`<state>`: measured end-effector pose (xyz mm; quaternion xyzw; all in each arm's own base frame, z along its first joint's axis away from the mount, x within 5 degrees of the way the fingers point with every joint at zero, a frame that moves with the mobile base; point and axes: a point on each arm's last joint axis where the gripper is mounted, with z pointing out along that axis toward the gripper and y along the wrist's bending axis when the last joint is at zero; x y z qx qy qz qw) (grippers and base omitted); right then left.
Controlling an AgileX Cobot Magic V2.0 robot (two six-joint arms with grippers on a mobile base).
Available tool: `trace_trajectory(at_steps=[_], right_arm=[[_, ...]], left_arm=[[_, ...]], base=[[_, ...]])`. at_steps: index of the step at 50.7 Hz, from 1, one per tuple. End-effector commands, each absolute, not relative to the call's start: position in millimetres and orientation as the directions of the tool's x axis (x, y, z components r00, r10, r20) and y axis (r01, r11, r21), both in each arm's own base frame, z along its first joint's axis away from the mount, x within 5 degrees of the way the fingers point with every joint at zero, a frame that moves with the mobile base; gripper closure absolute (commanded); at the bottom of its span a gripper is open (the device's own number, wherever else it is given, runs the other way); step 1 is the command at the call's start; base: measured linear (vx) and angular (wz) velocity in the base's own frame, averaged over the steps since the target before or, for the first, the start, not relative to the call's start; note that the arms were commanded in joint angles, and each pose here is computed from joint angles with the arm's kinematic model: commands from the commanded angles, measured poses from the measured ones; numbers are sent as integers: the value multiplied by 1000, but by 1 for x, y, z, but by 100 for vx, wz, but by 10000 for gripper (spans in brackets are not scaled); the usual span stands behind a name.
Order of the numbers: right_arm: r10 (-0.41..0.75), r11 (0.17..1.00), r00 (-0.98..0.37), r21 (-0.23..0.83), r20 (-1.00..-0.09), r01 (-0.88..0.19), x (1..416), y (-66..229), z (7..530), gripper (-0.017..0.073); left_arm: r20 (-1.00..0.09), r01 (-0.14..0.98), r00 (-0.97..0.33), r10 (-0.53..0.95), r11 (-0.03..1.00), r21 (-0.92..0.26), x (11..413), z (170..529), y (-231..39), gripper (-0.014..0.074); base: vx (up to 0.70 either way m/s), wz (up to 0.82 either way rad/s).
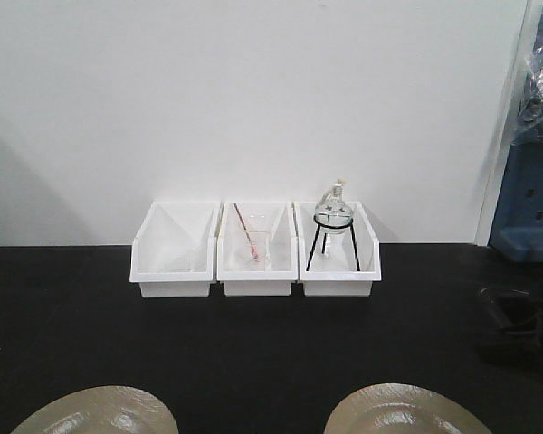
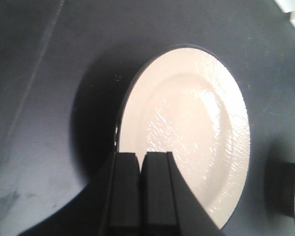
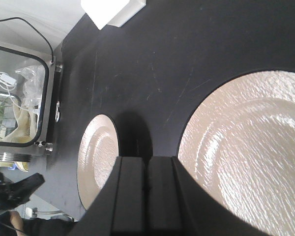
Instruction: Arrange circular plates on left workspace
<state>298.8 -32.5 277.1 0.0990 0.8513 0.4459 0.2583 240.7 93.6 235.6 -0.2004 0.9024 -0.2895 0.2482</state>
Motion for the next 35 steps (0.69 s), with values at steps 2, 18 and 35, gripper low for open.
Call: trace_trajectory(at_steps=[2, 18, 35], right_arm=[[428, 546, -801, 826, -418, -139, 298, -30, 303, 564], [430, 541, -800, 829, -418, -143, 298, -30, 304, 564], [417, 527, -811, 836, -411, -153, 296, -28, 305, 564]], left_arm=[[-320, -184, -793, -519, 704, -685, 256, 233, 93, 438], [-236, -148, -862, -448, 669, -729, 282, 186, 77, 151], [-161, -136, -916, -367, 663, -736, 299, 154, 43, 206]], base=[[0, 0], [0, 0], [0, 0]])
